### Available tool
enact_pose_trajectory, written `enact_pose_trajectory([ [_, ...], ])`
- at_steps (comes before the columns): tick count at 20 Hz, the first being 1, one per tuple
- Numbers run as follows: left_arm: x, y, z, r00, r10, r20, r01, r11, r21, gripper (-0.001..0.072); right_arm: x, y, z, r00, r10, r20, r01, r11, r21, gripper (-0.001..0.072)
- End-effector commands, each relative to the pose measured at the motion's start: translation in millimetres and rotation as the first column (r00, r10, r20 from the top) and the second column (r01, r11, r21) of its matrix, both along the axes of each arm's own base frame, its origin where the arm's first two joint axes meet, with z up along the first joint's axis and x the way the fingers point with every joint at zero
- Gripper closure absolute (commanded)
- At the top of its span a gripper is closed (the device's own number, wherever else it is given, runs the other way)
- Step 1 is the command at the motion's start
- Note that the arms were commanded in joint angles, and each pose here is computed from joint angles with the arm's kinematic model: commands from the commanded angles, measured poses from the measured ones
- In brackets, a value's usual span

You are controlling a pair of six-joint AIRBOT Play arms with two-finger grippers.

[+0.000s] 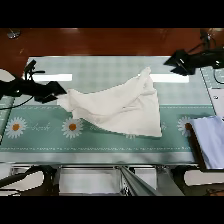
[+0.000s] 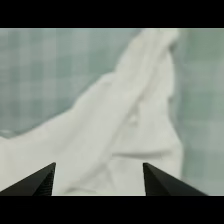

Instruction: Fold the shirts.

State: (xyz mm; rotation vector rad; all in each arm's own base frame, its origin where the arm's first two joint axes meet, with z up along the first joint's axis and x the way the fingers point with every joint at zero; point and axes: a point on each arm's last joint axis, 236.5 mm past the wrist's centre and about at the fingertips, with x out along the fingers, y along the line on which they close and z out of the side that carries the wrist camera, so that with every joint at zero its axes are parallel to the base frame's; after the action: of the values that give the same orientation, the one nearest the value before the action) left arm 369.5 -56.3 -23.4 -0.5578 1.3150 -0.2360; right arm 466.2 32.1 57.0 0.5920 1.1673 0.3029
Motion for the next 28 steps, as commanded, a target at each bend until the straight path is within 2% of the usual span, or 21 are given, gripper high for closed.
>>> enact_pose_trajectory([
  [1,-70,-7,-33,0.980,-0.067,-0.185,0.049,0.994,-0.098,0.0005,-94,-66,-49,0.965,-0.034,-0.260,-0.023,0.976,-0.216,0.0094],
  [3,-94,-33,-54,0.984,-0.089,-0.155,0.059,0.980,-0.190,0.0005,-126,-55,-78,0.956,-0.118,-0.269,0.076,0.984,-0.162,0.0094],
  [5,-102,-34,-78,0.986,0.021,-0.168,-0.055,0.978,-0.203,0.0005,-147,-14,-85,0.958,-0.145,-0.248,0.152,0.988,0.010,0.0094],
  [6,-97,-42,-78,0.988,0.058,-0.143,-0.092,0.965,-0.246,0.0005,-152,3,-84,0.968,-0.130,-0.216,0.148,0.987,0.067,0.0094],
  [9,-68,-65,-64,0.991,0.129,-0.015,-0.126,0.930,-0.346,0.0005,-173,20,-94,0.970,-0.114,-0.216,0.132,0.989,0.071,0.0094],
  [11,-55,-78,-60,0.988,0.148,0.034,-0.127,0.929,-0.348,0.0005,-179,29,-99,0.969,-0.087,-0.230,0.106,0.992,0.071,0.0094],
  [14,-59,-99,-67,0.994,0.098,0.051,-0.077,0.947,-0.313,0.0015,-176,39,-100,0.975,-0.069,-0.213,0.084,0.995,0.060,0.0094],
  [15,-61,-105,-67,0.995,0.081,0.055,-0.060,0.950,-0.307,0.0166,-174,41,-101,0.976,-0.069,-0.205,0.082,0.995,0.054,0.0094],
  [16,-62,-108,-67,0.996,0.073,0.055,-0.052,0.950,-0.307,0.0483,-172,42,-102,0.977,-0.073,-0.198,0.084,0.995,0.046,0.0094],
  [17,-63,-109,-66,0.996,0.065,0.054,-0.045,0.949,-0.312,0.0684,-171,39,-104,0.977,-0.081,-0.197,0.087,0.996,0.025,0.0094],
  [19,-66,-114,-60,0.998,0.039,0.057,-0.018,0.942,-0.335,0.0683,-178,27,-113,0.967,-0.102,-0.232,0.096,0.995,-0.038,0.0094],
  [22,-67,-124,-42,0.997,-0.019,0.078,0.047,0.922,-0.383,0.0683,-212,9,-132,0.936,-0.075,-0.343,0.028,0.989,-0.142,0.0094],
  [25,-61,-128,-30,0.994,-0.037,0.103,0.076,0.914,-0.398,0.0683,-252,20,-144,0.886,-0.019,-0.464,-0.031,0.994,-0.101,0.0094],
  [28,-57,-127,-27,0.993,-0.036,0.115,0.079,0.915,-0.396,0.0683,-252,26,-146,0.887,-0.015,-0.462,-0.021,0.997,-0.073,0.0094],
])
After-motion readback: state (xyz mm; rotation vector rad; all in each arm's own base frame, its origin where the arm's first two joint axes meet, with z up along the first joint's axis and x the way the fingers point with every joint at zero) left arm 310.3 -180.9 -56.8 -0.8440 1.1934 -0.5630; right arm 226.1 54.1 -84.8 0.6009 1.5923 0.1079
